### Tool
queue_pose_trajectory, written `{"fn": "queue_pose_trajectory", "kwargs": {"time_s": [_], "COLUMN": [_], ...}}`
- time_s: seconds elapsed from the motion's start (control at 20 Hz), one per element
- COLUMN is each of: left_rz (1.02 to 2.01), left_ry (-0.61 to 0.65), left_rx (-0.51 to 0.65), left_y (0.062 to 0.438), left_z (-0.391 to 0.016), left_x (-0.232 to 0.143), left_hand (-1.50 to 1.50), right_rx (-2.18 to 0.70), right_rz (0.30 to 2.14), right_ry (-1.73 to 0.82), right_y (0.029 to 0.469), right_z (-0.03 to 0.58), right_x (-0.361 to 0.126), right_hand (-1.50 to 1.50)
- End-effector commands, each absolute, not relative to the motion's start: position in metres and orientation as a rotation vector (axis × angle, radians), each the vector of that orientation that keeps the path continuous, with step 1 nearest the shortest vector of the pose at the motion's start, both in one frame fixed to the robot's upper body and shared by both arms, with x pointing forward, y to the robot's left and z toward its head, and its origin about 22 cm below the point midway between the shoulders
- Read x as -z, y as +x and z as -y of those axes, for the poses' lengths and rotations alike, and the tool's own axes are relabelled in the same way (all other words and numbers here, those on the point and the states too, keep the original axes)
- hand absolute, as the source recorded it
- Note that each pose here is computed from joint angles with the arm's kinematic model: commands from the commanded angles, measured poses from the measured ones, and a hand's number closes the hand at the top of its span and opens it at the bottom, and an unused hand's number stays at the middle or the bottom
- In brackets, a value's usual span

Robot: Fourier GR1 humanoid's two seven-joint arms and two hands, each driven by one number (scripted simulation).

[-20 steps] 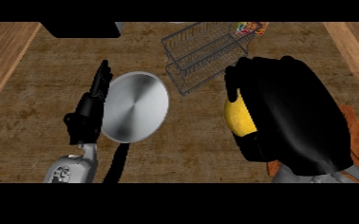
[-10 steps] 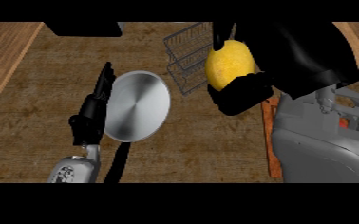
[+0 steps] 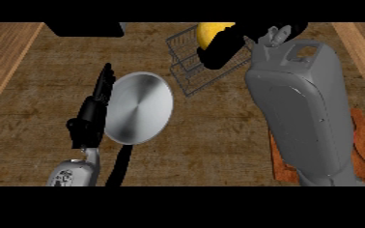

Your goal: Pick the lemon from the cutting board and place it in the tiered basket

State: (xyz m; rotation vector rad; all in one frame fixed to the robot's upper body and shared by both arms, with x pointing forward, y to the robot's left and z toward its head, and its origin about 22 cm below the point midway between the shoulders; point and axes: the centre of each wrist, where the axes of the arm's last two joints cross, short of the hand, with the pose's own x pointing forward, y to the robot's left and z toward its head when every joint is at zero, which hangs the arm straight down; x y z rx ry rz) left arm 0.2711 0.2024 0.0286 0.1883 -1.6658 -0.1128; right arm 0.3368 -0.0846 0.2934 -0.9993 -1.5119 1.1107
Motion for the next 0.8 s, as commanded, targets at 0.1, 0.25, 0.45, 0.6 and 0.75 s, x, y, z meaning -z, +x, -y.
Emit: {"fn": "queue_pose_trajectory", "kwargs": {"time_s": [0.1,0.25,0.45,0.6,0.75], "left_rz": [1.672,1.674,1.659,1.689,1.665], "left_ry": [0.194,0.188,0.176,0.183,0.176], "left_rx": [0.112,0.117,0.127,0.111,0.119], "left_y": [0.273,0.268,0.279,0.277,0.259], "left_z": [-0.204,-0.208,-0.188,-0.196,-0.213], "left_x": [-0.041,-0.02,-0.03,-0.034,-0.028], "left_hand": [0.0,0.0,0.0,0.0,0.0], "right_rx": [-1.11,-1.136,-0.991,-0.901,-0.851], "right_rz": [1.493,1.457,1.391,1.406,1.443], "right_ry": [-1.1,-1.119,-0.958,-0.829,-0.75], "right_y": [0.384,0.405,0.413,0.424,0.422], "right_z": [0.1,0.106,0.106,0.125,0.113], "right_x": [-0.288,-0.281,-0.246,-0.238,-0.24], "right_hand": [1.5,1.5,1.5,-1.5,-1.5]}}
